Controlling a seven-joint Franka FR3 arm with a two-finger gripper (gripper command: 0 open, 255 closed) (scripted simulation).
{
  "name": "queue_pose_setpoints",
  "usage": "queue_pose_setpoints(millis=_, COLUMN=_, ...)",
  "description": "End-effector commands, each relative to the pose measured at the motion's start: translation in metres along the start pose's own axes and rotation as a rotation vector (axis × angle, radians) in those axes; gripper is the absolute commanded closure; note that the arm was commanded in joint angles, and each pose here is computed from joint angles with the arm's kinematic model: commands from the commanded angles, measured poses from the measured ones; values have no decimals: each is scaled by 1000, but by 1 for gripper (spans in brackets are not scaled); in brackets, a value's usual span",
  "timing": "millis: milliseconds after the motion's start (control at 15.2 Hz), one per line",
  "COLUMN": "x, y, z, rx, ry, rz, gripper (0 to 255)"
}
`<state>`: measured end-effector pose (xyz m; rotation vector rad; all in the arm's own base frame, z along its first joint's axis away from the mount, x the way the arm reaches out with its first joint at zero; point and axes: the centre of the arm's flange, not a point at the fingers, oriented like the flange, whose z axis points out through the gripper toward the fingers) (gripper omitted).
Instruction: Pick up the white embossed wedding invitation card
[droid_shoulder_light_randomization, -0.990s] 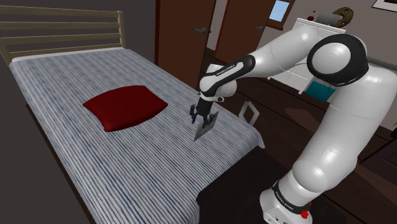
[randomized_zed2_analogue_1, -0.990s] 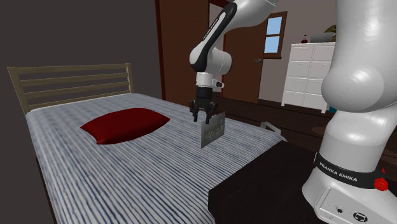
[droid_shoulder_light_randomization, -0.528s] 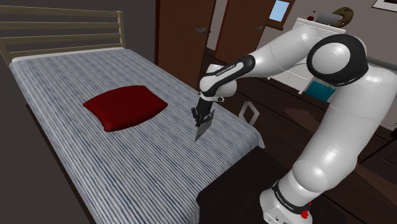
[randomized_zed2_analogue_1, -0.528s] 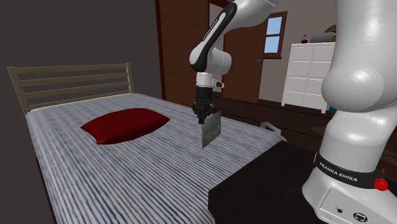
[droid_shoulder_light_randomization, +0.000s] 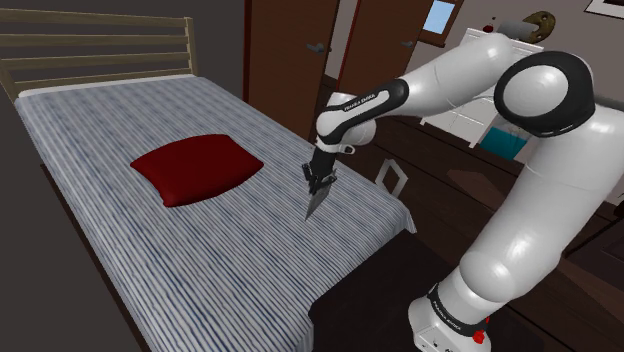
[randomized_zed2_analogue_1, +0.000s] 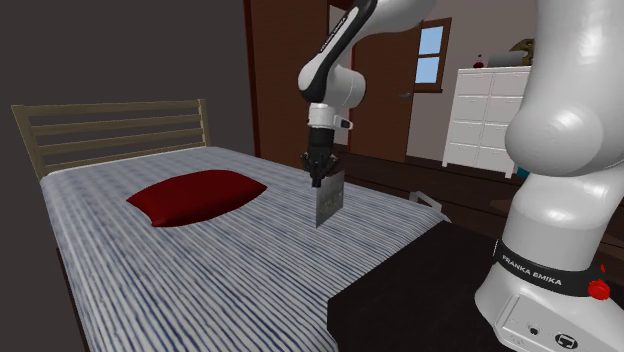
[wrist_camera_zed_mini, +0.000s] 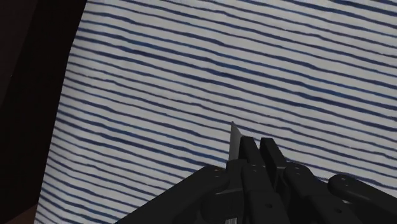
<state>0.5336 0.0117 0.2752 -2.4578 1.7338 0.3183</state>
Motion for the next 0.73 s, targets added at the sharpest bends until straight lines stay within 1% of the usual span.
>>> queue_pose_setpoints(millis=0, x=-3, y=-1, z=-10, rx=0, ry=0, rz=0, gripper=255)
queue_pose_setpoints(millis=528, x=-13, y=0, z=-51, rx=0, ry=0, rz=0, gripper=255)
queue_pose_setpoints(millis=660, x=-13, y=0, z=-52, rx=0, ry=0, rz=0, gripper=255)
